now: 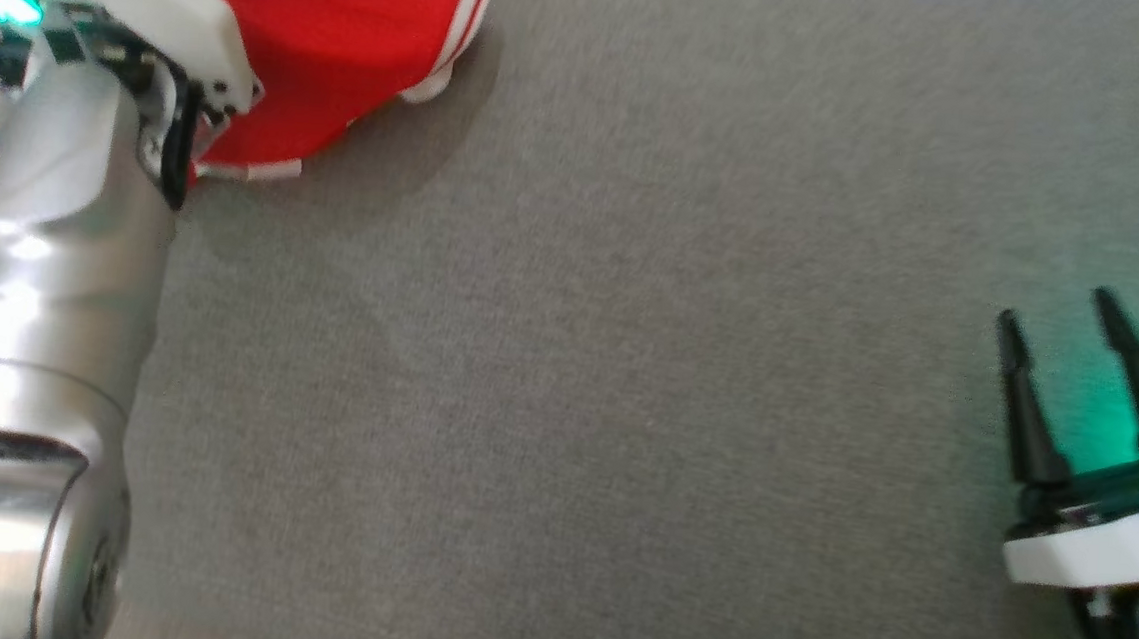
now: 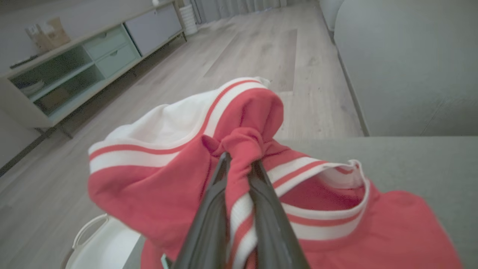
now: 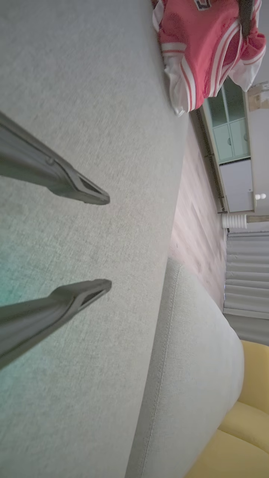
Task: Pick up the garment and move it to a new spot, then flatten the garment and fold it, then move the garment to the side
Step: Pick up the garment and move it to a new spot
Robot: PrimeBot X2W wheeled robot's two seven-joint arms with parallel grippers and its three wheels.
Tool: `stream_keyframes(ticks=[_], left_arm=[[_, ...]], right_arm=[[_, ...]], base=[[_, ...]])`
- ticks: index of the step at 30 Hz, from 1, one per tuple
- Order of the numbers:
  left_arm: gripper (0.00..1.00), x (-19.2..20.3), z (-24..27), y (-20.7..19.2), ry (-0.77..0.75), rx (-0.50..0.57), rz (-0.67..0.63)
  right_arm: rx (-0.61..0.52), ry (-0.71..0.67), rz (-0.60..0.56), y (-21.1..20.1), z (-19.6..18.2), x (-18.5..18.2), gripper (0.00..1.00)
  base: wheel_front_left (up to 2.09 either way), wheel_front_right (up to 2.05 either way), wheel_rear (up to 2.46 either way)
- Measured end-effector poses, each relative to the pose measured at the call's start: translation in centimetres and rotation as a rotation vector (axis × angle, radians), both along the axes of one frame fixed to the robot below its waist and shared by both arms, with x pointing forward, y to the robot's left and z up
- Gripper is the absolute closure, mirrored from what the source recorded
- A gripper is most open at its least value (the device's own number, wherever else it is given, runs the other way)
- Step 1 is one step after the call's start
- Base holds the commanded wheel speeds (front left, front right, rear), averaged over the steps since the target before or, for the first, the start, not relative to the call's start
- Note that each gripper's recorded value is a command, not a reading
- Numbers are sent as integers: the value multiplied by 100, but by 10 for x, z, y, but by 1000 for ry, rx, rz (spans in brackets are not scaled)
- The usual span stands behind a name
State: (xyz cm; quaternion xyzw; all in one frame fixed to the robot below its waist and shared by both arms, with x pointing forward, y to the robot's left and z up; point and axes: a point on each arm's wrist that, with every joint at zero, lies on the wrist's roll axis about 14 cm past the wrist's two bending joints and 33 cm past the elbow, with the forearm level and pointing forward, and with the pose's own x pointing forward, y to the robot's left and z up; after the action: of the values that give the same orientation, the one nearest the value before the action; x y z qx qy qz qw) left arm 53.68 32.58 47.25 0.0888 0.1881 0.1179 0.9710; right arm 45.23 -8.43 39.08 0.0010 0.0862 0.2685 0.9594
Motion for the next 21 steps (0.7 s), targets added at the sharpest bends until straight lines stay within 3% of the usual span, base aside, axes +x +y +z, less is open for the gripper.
stream_keyframes(ticks=[8,11,15,21], left_arm=[[100,18,141,-64,-304,92,-245],[100,16,170,-88,-371,98,-306],[100,15,214,-150,-483,80,-445],[100,-2,245,-277,-557,-21,-723]], right_arm=[[78,-85,-88,2,59,-32,0],[89,-93,-120,-4,67,-47,0],[101,-117,-206,-25,81,-73,0],[91,-186,-358,-73,103,-103,0]], base=[[0,0,0],[0,0,0],[0,0,0],[0,0,0]])
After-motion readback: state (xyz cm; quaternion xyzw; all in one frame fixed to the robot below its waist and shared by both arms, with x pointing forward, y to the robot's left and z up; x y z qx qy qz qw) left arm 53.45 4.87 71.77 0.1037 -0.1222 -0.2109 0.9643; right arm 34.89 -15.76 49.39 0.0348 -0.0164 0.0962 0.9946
